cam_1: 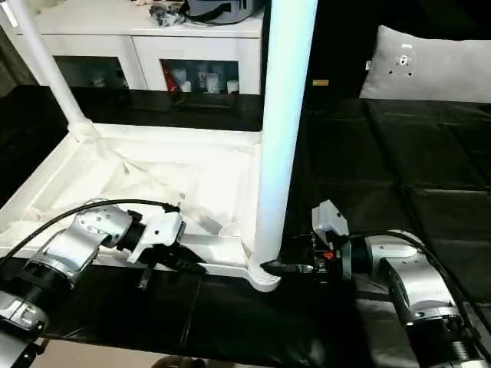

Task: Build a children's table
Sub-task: Rotate leg to tighten

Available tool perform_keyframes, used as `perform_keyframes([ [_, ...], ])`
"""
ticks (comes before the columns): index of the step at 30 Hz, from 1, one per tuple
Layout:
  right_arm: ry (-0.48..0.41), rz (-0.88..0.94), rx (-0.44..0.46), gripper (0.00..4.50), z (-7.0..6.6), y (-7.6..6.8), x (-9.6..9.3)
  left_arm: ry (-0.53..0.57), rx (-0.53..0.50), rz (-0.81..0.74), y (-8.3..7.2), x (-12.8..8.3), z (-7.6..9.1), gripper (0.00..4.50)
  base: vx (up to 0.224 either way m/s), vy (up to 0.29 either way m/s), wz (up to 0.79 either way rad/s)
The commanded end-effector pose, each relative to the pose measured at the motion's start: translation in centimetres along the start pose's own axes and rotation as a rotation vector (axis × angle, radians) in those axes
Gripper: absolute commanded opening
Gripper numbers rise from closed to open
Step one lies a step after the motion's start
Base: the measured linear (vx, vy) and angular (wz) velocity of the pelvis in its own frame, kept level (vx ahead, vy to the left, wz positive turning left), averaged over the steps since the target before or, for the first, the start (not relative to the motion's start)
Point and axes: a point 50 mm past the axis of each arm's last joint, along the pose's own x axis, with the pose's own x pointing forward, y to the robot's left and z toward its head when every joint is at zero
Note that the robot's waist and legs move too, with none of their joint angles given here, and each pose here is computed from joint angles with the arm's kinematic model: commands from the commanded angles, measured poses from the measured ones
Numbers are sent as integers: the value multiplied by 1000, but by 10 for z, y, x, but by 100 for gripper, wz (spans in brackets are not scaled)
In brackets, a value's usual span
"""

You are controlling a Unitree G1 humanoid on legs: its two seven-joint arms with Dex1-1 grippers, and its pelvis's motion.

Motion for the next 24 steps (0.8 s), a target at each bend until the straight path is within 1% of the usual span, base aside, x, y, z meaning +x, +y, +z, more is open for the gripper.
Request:
perform_keyframes([
  [1,-36,33,10,192,3,4,7,9,7,-118,-9,14,1,0,0,0,0],
  [3,-70,-25,51,192,2,6,15,-13,-63,-26,-1,16,3,0,0,0,0],
  [4,-69,-67,73,192,1,5,19,-17,-98,18,2,17,4,0,0,0,0],
  [5,-63,-101,75,192,1,3,21,-26,-105,35,4,18,5,0,0,0,0],
  [7,-46,-227,84,192,-1,-7,26,-49,-140,88,10,22,9,0,0,0,0],
  [8,-41,-358,109,192,-3,-18,31,-63,-186,141,15,27,13,0,0,0,0],
  [10,-40,-467,138,191,-3,-27,36,-70,-220,183,18,33,16,0,0,0,0],
  [12,-36,-550,161,191,-3,-33,40,-70,-245,230,23,38,19,0,0,0,0],
  [14,-29,-695,222,191,-2,-40,46,-77,-292,309,30,47,24,0,0,0,0],
  [15,-28,-759,227,191,-1,-42,50,-90,-322,361,34,52,28,0,0,0,0],
  [17,-30,-805,226,191,1,-44,53,-106,-350,395,37,56,31,0,0,0,0],
  [19,-58,-897,187,191,4,-49,57,-125,-355,449,41,63,38,0,0,0,0],
  [20,-75,-891,188,246,5,-49,59,-125,-344,451,41,64,39,0,0,0,0],
  [21,-92,-876,194,260,5,-48,60,-123,-327,455,42,63,40,0,0,0,0],
  [23,-138,-856,226,266,5,-46,60,-110,-311,467,42,62,40,0,0,0,0],
  [24,-158,-844,236,281,5,-45,60,-104,-304,465,42,62,40,0,0,0,0],
])
